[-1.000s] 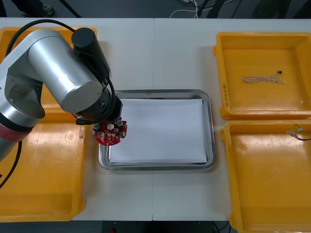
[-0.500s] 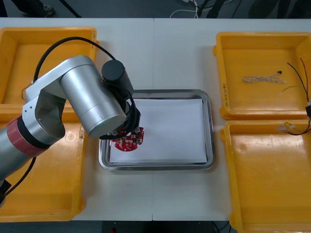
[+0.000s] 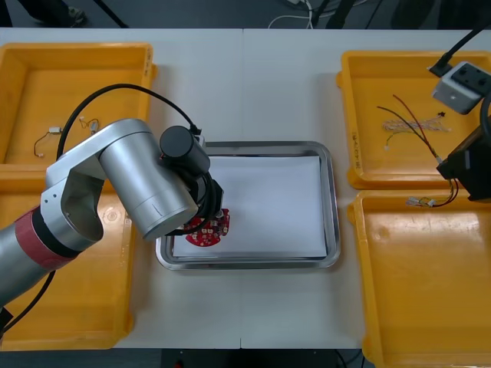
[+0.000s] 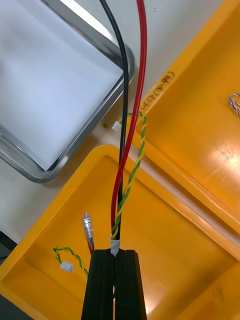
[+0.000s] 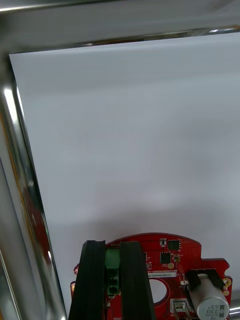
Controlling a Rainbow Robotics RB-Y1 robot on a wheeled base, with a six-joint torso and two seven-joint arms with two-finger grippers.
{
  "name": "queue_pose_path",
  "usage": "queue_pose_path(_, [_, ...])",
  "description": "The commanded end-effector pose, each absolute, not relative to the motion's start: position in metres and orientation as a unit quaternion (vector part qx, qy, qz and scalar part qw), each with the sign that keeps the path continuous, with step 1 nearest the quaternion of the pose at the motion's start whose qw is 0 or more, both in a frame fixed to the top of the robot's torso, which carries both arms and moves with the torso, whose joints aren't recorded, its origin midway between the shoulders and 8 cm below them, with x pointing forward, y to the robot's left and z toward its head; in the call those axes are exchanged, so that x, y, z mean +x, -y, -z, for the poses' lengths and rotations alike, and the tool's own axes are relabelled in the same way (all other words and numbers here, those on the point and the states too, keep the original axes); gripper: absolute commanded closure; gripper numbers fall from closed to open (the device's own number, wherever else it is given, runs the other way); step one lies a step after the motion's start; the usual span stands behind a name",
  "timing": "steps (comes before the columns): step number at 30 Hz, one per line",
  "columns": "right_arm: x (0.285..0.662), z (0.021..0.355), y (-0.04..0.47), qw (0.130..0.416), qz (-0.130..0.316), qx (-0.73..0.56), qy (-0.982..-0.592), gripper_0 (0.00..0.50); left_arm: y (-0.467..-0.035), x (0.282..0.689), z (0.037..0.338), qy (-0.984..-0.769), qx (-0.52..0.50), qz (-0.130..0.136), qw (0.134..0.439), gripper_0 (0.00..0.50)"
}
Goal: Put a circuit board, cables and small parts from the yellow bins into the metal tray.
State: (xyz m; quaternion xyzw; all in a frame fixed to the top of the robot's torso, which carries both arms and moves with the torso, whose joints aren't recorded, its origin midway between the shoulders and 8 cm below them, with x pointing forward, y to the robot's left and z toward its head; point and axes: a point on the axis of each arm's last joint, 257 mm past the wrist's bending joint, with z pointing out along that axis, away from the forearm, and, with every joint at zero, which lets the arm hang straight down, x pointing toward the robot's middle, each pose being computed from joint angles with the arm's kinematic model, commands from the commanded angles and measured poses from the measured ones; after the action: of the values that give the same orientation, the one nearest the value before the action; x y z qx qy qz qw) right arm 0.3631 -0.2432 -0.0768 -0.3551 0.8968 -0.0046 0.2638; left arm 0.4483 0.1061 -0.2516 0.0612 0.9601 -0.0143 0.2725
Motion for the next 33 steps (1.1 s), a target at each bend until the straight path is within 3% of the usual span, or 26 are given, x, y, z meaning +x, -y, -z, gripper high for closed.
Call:
queue_pose_path(1, [0.364, 0.076, 0.24, 0.259, 0.057, -0.4, -0.877, 0.5, -0.102, 0.439, 0.262, -0.962, 0.043, 0.026, 0.268, 0.5])
queue_pose_path(15, [0.359, 0.099, 0.231, 0.215, 0.091, -0.457, -0.858, 0.5, -0.112, 0.434, 0.279, -0.962, 0.043, 0.018, 0.268, 0.5])
queue_pose_path(29, [0.359, 0.101, 0.221, 0.201, 0.1, -0.492, -0.841, 0.5, -0.115, 0.435, 0.279, -0.963, 0.035, 0.017, 0.267, 0.493])
queue_pose_path(30, [0.359, 0.101, 0.221, 0.2, 0.1, -0.493, -0.841, 0.5, -0.115, 0.435, 0.279, -0.963, 0.035, 0.017, 0.268, 0.459])
queue_pose_path(31, [0.36, 0.101, 0.222, 0.2, 0.1, -0.493, -0.841, 0.5, -0.116, 0.435, 0.279, -0.963, 0.033, 0.017, 0.268, 0.354])
queue_pose_path(33, [0.36, 0.101, 0.223, 0.199, 0.1, -0.493, -0.841, 0.5, -0.116, 0.435, 0.279, -0.963, 0.031, 0.017, 0.268, 0.238])
